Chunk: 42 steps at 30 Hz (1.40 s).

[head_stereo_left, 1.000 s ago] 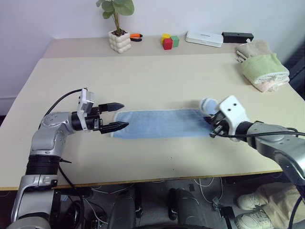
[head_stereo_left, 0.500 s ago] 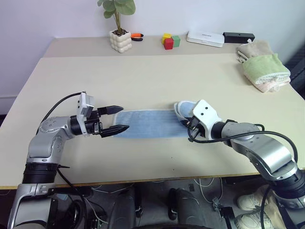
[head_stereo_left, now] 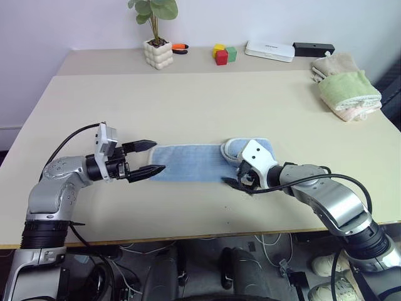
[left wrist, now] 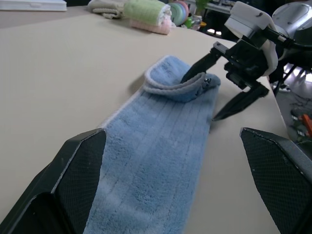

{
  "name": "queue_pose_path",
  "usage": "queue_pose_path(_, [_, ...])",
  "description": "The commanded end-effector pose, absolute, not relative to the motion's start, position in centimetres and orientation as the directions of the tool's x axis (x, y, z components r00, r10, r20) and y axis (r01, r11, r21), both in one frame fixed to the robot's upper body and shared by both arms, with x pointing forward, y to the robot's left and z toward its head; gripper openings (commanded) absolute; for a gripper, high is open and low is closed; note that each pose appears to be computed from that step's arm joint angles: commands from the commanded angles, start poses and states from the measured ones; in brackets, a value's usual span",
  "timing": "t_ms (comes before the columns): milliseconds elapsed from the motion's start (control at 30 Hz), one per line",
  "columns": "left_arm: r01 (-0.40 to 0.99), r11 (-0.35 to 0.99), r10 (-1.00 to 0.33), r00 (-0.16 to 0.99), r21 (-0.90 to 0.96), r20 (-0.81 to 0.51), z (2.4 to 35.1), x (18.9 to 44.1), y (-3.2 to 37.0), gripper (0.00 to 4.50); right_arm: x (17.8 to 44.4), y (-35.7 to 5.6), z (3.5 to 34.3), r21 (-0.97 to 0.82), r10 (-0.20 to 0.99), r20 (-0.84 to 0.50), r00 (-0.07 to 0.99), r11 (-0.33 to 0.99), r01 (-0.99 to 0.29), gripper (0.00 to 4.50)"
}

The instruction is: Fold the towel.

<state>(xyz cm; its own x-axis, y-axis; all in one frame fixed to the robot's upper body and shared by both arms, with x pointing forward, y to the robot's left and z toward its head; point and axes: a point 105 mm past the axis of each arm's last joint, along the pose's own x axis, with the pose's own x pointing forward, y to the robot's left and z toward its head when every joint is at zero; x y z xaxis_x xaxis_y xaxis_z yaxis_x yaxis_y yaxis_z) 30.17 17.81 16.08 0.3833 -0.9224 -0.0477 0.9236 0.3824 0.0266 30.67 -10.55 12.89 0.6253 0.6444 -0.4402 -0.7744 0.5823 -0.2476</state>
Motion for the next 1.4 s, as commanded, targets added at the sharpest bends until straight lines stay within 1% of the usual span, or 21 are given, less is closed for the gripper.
queue_pose_path(33, [0.920, 0.385, -0.922, 0.387, 0.071, -0.023, 17.4, 30.3, 18.1, 4.50, 31.2, -10.8, 18.6, -0.265, 0.728, -0.212, 0.652, 0.599, -0.755, 4.43])
queue_pose_path(100, [0.921, 0.383, -0.922, 0.386, 0.071, -0.022, 17.5, 30.4, 18.1, 4.50, 31.2, -11.2, 19.6, -0.238, 0.746, -0.171, 0.644, 0.603, -0.761, 4.43])
queue_pose_path(133, [0.921, 0.382, -0.923, 0.384, 0.072, -0.023, 17.5, 30.5, 18.0, 4.50, 31.3, -11.6, 20.0, -0.254, 0.742, -0.162, 0.650, 0.606, -0.754, 4.43])
queue_pose_path(200, [0.923, 0.378, -0.925, 0.380, 0.073, -0.021, 17.6, 30.7, 18.0, 4.50, 32.1, -12.6, 21.0, -0.203, 0.720, -0.109, 0.685, 0.659, -0.725, 4.43])
queue_pose_path(300, [0.923, 0.376, -0.925, 0.379, 0.080, -0.024, 17.7, 30.9, 18.0, 4.50, 33.8, -14.2, 21.7, -0.243, 0.639, -0.069, 0.766, 0.734, -0.634, 4.43])
queue_pose_path(367, [0.921, 0.380, -0.923, 0.383, 0.085, -0.023, 17.8, 31.0, 18.0, 4.50, 35.2, -15.8, 21.6, -0.162, 0.563, -0.028, 0.826, 0.813, -0.560, 4.43])
queue_pose_path(400, [0.920, 0.384, -0.922, 0.387, 0.083, -0.021, 17.9, 31.0, 18.0, 4.50, 35.7, -16.1, 21.0, -0.085, 0.546, -0.021, 0.838, 0.834, -0.545, 4.20])
queue_pose_path(467, [0.918, 0.388, -0.920, 0.391, 0.081, -0.024, 17.8, 30.8, 18.0, 4.50, 35.9, -15.6, 20.1, -0.049, 0.553, -0.025, 0.833, 0.832, -0.553, 3.53])
queue_pose_path(533, [0.917, 0.393, -0.918, 0.395, 0.073, -0.025, 17.8, 30.5, 18.3, 4.50, 35.9, -14.4, 19.5, -0.036, 0.567, -0.018, 0.824, 0.823, -0.567, 2.50])
queue_pose_path(567, [0.914, 0.399, -0.916, 0.401, 0.070, -0.027, 17.7, 30.4, 18.4, 4.50, 36.0, -14.0, 19.0, -0.026, 0.569, -0.020, 0.822, 0.822, -0.569, 1.92])
queue_pose_path(667, [0.904, 0.424, -0.904, 0.426, 0.054, -0.030, 17.5, 29.8, 18.5, 4.50, 36.2, -12.9, 16.9, 0.005, 0.573, -0.029, 0.819, 0.819, -0.573, 0.39])
queue_pose_path(700, [0.900, 0.434, -0.900, 0.436, 0.045, -0.028, 17.5, 29.5, 18.5, 4.50, 36.2, -12.7, 16.2, 0.021, 0.576, -0.029, 0.817, 0.817, -0.576, 0.04])
queue_pose_path(767, [0.892, 0.450, -0.892, 0.451, 0.031, -0.030, 17.4, 29.0, 19.1, 4.50, 36.0, -11.8, 15.2, 0.022, 0.586, -0.035, 0.809, 0.810, -0.586, 0.04])
queue_pose_path(833, [0.874, 0.485, -0.873, 0.485, 0.022, -0.045, 17.3, 28.6, 19.7, 4.50, 35.8, -11.6, 12.8, -0.033, 0.586, -0.100, 0.804, 0.806, -0.591, 0.04])
queue_pose_path(933, [0.854, 0.520, -0.854, 0.519, -0.009, -0.046, 17.3, 27.8, 20.1, 4.50, 35.9, -11.7, 10.0, -0.025, 0.553, -0.158, 0.818, 0.826, -0.563, 0.04])
queue_pose_path(1033, [0.843, 0.536, -0.844, 0.534, -0.042, -0.054, 17.2, 27.0, 20.5, 4.50, 35.5, -10.4, 9.2, -0.071, 0.571, -0.177, 0.802, 0.805, -0.589, 0.04])
queue_pose_path(1100, [0.825, 0.552, -0.834, 0.547, -0.119, -0.080, 16.7, 26.5, 20.4, 4.50, 35.1, -9.5, 9.2, -0.063, 0.596, -0.162, 0.787, 0.789, -0.611, 0.04])
queue_pose_path(1200, [0.776, 0.584, -0.809, 0.581, -0.240, -0.090, 16.2, 26.0, 20.1, 4.50, 33.8, -8.0, 9.0, -0.043, 0.661, -0.142, 0.737, 0.739, -0.672, 0.04])
queue_pose_path(1233, [0.754, 0.601, -0.795, 0.599, -0.266, -0.098, 16.0, 26.0, 20.0, 4.50, 33.4, -7.7, 9.0, -0.045, 0.675, -0.132, 0.726, 0.727, -0.685, 0.27])
queue_pose_path(1300, [0.707, 0.637, -0.759, 0.645, -0.308, -0.089, 15.9, 26.4, 20.2, 4.50, 32.7, -6.7, 9.7, 0.001, 0.717, -0.083, 0.692, 0.694, -0.720, 0.86])
queue_pose_path(1400, [0.640, 0.696, -0.698, 0.710, -0.327, -0.094, 15.4, 26.8, 20.0, 4.50, 32.5, -6.4, 10.8, 0.006, 0.734, -0.024, 0.679, 0.679, -0.734, 2.27])
